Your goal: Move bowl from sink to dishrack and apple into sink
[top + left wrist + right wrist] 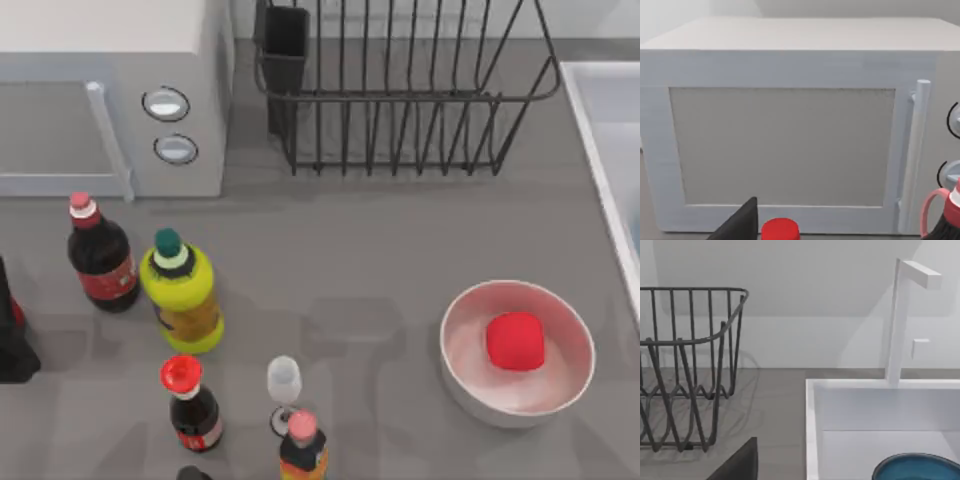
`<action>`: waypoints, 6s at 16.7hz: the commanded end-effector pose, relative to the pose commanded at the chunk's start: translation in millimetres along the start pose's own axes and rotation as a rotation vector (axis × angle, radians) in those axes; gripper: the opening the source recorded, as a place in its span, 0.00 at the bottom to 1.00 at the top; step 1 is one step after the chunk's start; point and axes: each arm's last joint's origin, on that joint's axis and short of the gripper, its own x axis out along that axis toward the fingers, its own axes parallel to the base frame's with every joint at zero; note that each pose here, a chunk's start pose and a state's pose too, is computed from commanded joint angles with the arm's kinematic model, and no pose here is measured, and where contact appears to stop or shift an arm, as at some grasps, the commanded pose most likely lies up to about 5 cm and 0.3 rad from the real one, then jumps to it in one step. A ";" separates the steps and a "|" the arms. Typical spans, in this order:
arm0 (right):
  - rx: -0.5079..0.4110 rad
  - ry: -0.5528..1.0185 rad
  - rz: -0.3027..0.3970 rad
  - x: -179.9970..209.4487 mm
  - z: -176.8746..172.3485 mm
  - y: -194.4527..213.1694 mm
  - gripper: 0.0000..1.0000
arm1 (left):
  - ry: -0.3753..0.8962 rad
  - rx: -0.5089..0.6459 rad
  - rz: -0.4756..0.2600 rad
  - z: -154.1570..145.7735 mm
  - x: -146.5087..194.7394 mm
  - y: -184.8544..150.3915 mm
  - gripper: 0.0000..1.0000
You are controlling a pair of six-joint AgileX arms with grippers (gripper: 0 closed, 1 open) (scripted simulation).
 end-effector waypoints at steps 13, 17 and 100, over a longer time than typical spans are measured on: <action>-0.067 0.332 -0.066 39.4 99.8 -10.9 1.00 | 0.000 0.000 0.000 0.0 0.0 0.0 1.00; -0.094 0.558 -0.091 100.7 144.4 -26.8 1.00 | 0.000 0.000 0.000 0.0 0.0 0.0 1.00; 0.004 1.467 -0.007 81.0 190.5 -179.2 0.00 | 0.000 0.000 0.000 0.0 0.0 0.0 1.00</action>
